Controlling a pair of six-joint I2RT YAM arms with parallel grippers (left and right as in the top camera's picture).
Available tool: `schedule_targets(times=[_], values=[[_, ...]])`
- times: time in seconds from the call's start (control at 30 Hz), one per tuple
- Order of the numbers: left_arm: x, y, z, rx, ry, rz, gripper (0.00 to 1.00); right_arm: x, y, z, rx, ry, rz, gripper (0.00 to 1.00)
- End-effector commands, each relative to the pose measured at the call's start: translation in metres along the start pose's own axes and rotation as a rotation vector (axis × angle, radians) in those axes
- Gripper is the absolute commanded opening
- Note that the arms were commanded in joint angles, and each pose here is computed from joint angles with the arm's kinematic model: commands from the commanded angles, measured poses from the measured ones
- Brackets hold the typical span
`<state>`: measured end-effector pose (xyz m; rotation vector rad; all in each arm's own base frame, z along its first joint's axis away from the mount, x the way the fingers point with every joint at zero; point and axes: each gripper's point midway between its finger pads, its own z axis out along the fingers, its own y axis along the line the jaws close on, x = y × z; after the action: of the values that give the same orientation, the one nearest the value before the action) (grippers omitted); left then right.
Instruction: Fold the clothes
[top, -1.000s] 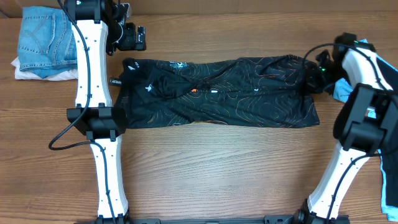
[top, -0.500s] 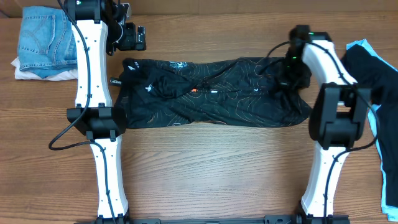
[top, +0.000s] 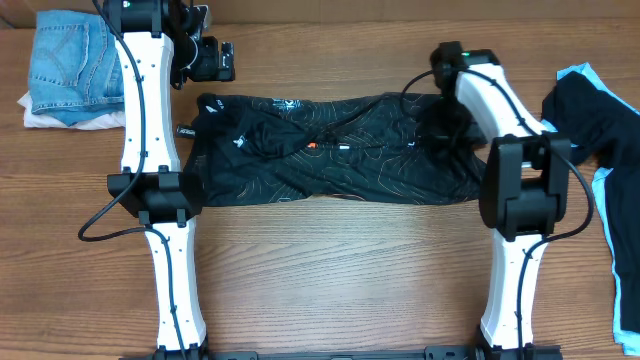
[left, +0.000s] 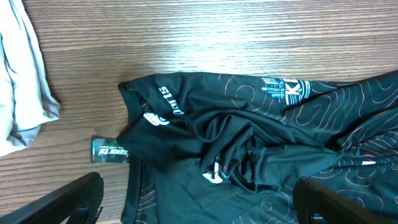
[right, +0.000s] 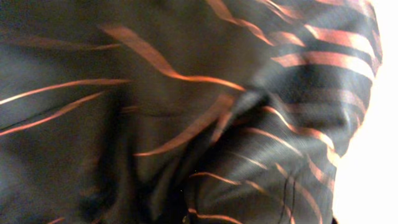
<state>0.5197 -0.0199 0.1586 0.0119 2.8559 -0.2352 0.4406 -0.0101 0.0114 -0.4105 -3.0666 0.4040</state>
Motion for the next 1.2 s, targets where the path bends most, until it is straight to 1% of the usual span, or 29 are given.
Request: schedule_targets(times=[0.0,0.2,0.37,0.67,0.87,1.07,1.17], values=[[-0.005,-0.005,-0.021,-0.005,-0.050,0.003,1.00,-0.012,-0.035,0.009,0.025,0.010,0.107,0.04],[-0.005,-0.005,-0.021,-0.005,-0.050,0.003,1.00,-0.015,-0.074,0.020,0.009,0.044,0.201,0.04],[-0.005,-0.005,-0.021,-0.005,-0.050,0.003,1.00,-0.016,-0.088,0.022,0.009,0.054,0.233,0.04],[-0.005,-0.005,-0.021,-0.005,-0.050,0.003,1.00,-0.023,-0.088,-0.003,0.006,0.032,0.225,0.04],[-0.005,-0.005,-0.021,-0.005,-0.050,0.003,1.00,-0.026,-0.092,-0.035,0.002,0.016,0.254,0.04],[-0.005,-0.005,-0.021,-0.004,-0.050,0.003,1.00,-0.016,-0.077,-0.049,0.040,0.026,0.187,0.04],[-0.005,-0.005,-0.021,-0.004,-0.050,0.003,1.00,-0.013,-0.058,-0.054,0.046,0.014,0.140,0.04]])
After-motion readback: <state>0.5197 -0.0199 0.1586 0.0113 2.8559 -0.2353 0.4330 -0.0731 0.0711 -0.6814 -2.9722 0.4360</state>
